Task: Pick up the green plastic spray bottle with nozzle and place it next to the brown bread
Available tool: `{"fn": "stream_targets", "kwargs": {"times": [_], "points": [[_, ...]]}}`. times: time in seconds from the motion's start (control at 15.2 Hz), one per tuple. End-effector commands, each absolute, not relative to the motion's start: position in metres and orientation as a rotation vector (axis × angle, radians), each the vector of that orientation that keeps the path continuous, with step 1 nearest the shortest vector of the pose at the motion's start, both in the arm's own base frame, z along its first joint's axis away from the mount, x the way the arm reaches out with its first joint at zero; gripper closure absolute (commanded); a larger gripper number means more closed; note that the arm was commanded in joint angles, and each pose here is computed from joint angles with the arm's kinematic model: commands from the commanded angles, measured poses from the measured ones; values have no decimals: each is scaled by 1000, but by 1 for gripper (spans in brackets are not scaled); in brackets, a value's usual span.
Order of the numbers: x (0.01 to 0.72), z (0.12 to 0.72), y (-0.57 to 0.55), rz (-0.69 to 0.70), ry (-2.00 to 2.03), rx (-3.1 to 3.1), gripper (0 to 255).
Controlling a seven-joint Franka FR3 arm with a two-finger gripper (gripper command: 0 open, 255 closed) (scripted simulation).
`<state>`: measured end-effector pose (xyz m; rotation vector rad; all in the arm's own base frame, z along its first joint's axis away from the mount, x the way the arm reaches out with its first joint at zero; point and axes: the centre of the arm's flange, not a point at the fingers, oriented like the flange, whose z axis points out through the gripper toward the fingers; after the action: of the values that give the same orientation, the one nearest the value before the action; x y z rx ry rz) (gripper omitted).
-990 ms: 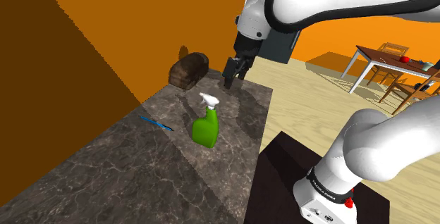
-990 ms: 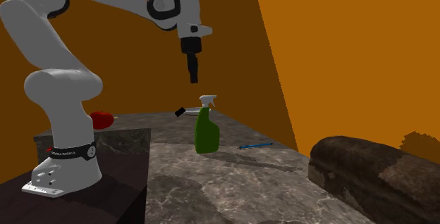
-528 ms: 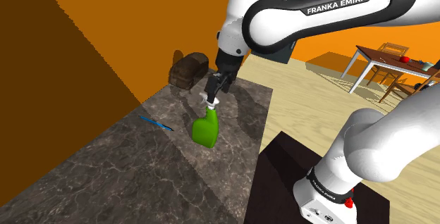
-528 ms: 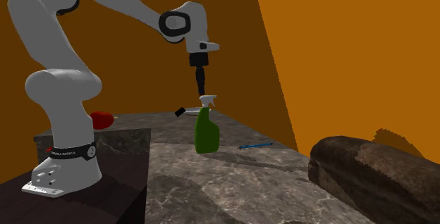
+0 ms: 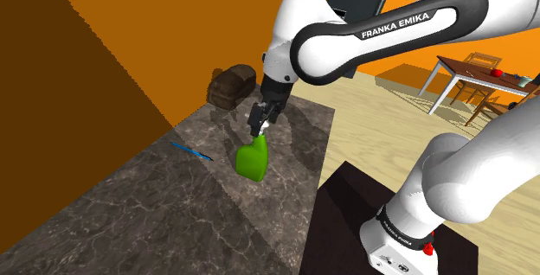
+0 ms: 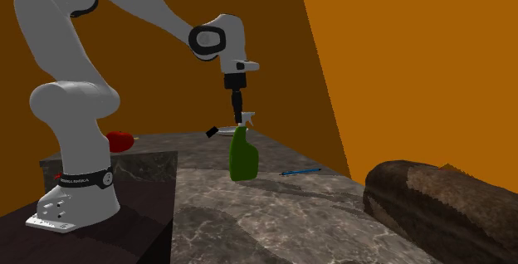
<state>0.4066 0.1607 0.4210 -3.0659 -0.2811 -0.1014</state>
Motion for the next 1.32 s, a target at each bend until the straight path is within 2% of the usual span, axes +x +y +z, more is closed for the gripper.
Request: {"fn": "stream_targets", "kwargs": {"times": [0.0, 0.26, 0.33, 0.92, 1.25], "points": [[407, 420, 161, -102, -281, -3066, 0], [407, 420, 161, -102, -281, -3066, 0], [407, 420, 161, -102, -281, -3066, 255], [407, 420, 161, -102, -281, -3066, 255], [407, 447, 161, -102, -281, -3066, 255]]}}
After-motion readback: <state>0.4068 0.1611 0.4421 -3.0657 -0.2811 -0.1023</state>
